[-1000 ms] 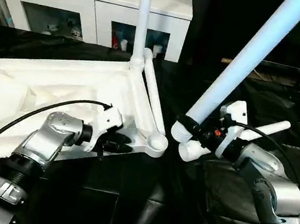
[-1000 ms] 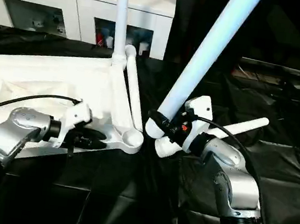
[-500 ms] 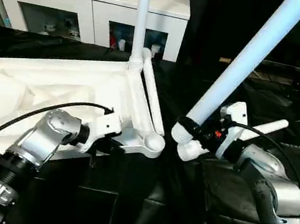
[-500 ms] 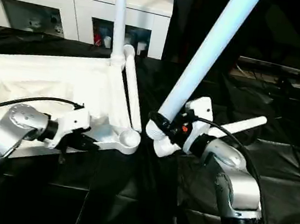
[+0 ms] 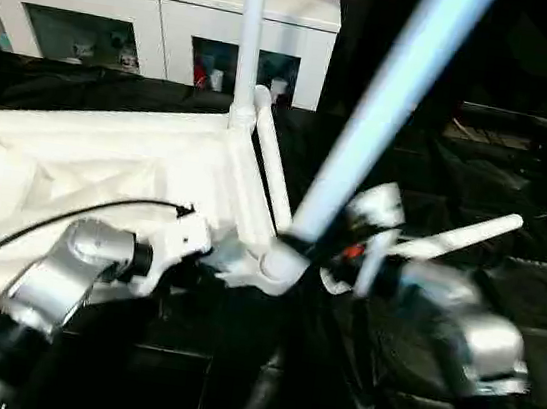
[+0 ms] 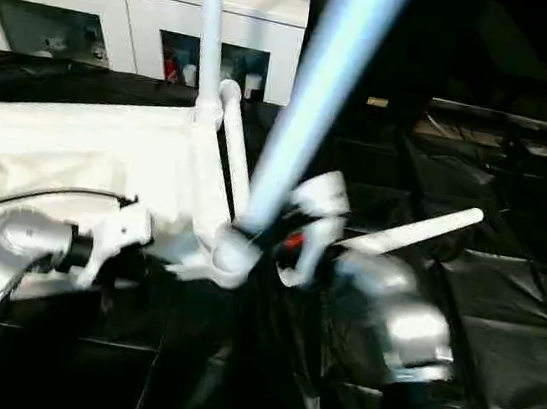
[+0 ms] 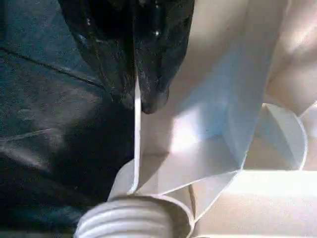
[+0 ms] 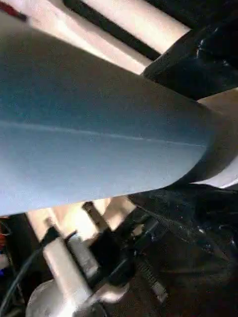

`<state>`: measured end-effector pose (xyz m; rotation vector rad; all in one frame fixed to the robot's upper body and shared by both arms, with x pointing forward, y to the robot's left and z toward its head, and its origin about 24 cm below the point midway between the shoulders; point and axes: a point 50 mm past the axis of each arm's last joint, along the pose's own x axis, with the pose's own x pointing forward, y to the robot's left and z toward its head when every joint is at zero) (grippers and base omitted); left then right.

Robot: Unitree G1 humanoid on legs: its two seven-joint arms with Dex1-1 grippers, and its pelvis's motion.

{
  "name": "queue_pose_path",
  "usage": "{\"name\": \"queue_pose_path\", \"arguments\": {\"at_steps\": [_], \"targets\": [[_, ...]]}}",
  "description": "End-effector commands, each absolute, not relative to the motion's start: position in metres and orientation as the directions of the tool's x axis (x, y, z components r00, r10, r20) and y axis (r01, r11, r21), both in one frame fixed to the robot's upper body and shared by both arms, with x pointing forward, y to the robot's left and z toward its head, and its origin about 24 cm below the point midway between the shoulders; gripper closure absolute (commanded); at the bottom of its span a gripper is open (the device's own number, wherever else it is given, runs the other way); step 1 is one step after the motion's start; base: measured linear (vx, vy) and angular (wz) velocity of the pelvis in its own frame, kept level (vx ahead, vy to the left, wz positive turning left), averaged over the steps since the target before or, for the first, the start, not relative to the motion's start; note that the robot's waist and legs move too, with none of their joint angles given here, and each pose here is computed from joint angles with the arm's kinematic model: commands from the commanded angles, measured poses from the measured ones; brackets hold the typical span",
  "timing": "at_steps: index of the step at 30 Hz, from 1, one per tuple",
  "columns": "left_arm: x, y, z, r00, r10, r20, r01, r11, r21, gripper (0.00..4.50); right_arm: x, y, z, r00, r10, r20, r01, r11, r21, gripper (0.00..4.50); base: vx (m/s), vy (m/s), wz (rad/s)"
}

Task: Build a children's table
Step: Insert table leg to table base

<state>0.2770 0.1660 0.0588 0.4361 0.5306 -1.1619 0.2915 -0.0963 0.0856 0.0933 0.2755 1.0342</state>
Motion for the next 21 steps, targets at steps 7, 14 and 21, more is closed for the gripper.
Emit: {"name": "queue_pose_path", "arguments": {"at_steps": [7, 14, 21], "targets": [[0.275, 0.165, 0.057, 0.31, -0.754, -0.579, 0.932, 0.363, 0.027, 4.5, 0.306, -0.095, 0.088, 0.502, 0.832, -0.236, -0.833, 0.539, 0.124, 2.64, 0.0, 0.0, 0.0], [0.28, 0.165, 0.059, 0.317, -0.749, -0.582, 0.932, 0.358, 0.048, 4.5, 0.305, -0.091, 0.079, 0.435, 0.849, -0.299, -0.854, 0.494, 0.161, 2.64, 0.0, 0.0, 0.0], [0.282, 0.166, 0.059, 0.32, -0.743, -0.587, 0.931, 0.362, 0.049, 4.5, 0.3, -0.093, 0.081, 0.374, 0.876, -0.304, -0.878, 0.44, 0.186, 2.64, 0.0, 0.0, 0.0]]}}
